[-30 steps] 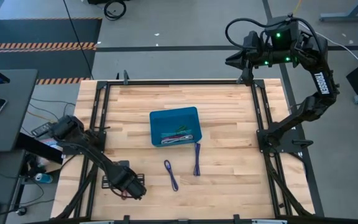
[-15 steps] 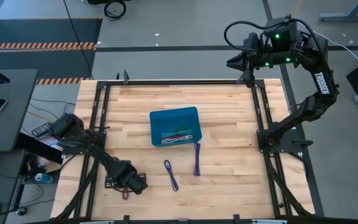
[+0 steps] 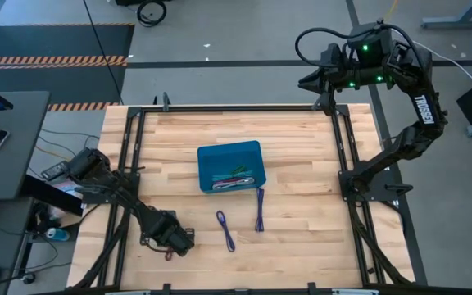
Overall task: Pick and place USB-C Cables
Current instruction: Put the black pink charger cable into the blue bin
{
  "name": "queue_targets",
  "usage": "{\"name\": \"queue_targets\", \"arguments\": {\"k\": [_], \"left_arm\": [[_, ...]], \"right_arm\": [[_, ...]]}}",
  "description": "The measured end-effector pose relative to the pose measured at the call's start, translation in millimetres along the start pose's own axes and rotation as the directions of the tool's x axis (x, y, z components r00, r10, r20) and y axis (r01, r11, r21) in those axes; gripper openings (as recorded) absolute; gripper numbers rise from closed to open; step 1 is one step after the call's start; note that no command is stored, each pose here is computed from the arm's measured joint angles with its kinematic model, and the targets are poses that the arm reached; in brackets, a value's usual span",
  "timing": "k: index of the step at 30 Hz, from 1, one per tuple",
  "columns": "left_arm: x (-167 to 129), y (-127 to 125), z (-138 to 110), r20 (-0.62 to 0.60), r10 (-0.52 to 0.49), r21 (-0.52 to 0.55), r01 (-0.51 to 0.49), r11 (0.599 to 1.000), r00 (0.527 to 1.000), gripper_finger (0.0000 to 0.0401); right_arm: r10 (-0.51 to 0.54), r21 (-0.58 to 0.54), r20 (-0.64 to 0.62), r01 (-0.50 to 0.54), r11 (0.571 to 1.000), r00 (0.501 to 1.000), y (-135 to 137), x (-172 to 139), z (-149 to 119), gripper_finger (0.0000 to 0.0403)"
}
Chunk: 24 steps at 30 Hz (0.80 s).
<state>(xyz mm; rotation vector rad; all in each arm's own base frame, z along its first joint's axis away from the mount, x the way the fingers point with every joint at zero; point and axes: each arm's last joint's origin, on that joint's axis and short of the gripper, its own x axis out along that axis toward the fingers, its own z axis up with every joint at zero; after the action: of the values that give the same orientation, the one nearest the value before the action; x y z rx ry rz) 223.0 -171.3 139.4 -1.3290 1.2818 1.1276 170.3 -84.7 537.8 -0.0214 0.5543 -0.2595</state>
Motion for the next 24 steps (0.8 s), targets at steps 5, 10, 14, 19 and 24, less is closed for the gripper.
{"name": "queue_targets", "arguments": {"k": [5, 10, 14, 19, 24], "left_arm": [[-51.8, -32.9, 16.6, 0.227, -0.248, 0.136, 0.222, 0.966, 0.942, 0.002], [-123.5, -68.0, 47.4, 0.401, -0.298, 0.351, 0.155, 0.923, 0.866, 0.002], [-181.8, -87.4, 83.6, 0.51, -0.336, 0.501, 0.045, 0.864, 0.792, 0.002], [-240.6, -98.9, 143.5, 0.597, -0.367, 0.62, -0.121, 0.775, 0.713, 0.002], [-265.1, -104.5, 196.6, 0.564, -0.441, 0.742, -0.194, 0.642, 0.698, 0.002]], "right_arm": [[0.0, 0.026, 0.0, 0.0, 1.0, 1.0, 0.0, 0.0, 0.0, 0.0055], [0.0, 0.026, 0.001, 0.0, 1.0, 1.0, 0.0, 0.0, 0.1, 0.0055], [-0.002, 0.026, 0.0, 0.002, 1.0, 1.0, -0.1, 0.0, 0.1, 0.0055], [-0.005, 0.02, 0.005, 0.005, 1.0, 1.0, -0.2, 0.0, 0.5, 0.0055], [-0.007, 0.015, 0.016, 0.007, 1.0, 1.0, -0.4, 0.0, 1.6, 0.0055]]}}
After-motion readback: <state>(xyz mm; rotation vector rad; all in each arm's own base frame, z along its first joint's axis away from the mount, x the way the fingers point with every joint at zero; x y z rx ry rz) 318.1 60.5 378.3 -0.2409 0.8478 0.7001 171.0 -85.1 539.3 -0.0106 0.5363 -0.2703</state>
